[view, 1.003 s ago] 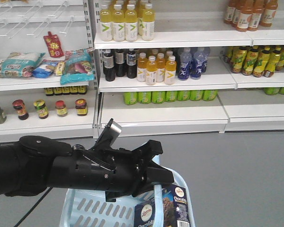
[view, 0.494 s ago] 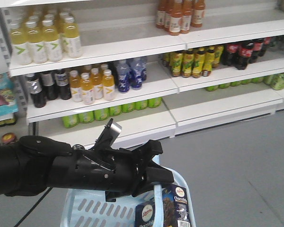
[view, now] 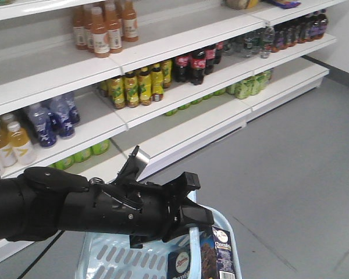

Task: Left arm holds basket, right arm returns cookies
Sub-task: 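Turn the base along the drink shelves, keeping the basket held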

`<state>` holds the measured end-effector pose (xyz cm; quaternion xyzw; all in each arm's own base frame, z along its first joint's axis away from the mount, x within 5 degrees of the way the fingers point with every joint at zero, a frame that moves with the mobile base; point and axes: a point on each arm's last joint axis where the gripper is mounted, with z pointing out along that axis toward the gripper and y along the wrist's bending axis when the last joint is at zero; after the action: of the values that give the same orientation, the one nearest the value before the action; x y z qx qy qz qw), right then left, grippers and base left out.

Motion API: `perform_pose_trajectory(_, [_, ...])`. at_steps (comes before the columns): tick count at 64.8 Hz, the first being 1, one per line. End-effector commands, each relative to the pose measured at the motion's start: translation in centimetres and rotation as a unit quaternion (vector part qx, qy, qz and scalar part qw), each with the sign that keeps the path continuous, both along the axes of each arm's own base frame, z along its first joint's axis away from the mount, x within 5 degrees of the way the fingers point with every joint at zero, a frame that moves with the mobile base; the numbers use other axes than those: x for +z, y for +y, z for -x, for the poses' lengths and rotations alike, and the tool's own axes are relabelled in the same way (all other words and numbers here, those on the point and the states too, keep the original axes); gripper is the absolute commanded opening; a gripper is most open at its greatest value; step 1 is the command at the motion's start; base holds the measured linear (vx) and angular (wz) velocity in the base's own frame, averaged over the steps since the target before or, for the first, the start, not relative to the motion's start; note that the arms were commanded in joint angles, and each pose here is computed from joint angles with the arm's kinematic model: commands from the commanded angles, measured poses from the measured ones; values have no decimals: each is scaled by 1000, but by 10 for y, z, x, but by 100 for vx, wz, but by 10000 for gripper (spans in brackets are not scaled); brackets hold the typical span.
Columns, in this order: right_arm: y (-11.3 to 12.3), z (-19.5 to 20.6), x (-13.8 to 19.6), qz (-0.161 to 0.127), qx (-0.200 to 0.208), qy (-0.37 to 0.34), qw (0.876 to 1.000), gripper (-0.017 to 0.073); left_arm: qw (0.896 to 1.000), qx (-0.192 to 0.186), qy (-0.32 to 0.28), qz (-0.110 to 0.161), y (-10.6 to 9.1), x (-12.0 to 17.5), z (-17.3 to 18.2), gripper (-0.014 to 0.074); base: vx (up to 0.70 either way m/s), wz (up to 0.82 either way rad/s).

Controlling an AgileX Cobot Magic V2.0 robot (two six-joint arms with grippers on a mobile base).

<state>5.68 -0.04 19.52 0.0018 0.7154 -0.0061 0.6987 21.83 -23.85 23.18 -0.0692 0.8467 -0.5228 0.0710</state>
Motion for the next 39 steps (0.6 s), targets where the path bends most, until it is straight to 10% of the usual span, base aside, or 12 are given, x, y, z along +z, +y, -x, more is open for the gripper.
perform_pose_trajectory(1, [0, 1, 8, 1, -2, -44, 999, -8, 999, -4, -7, 53, -2, 26, 3, -6, 26, -60])
perform_pose_trajectory(39, [0, 1, 8, 1, -2, -44, 999, -8, 999, -4, -7, 53, -2, 26, 3, -6, 21, -68])
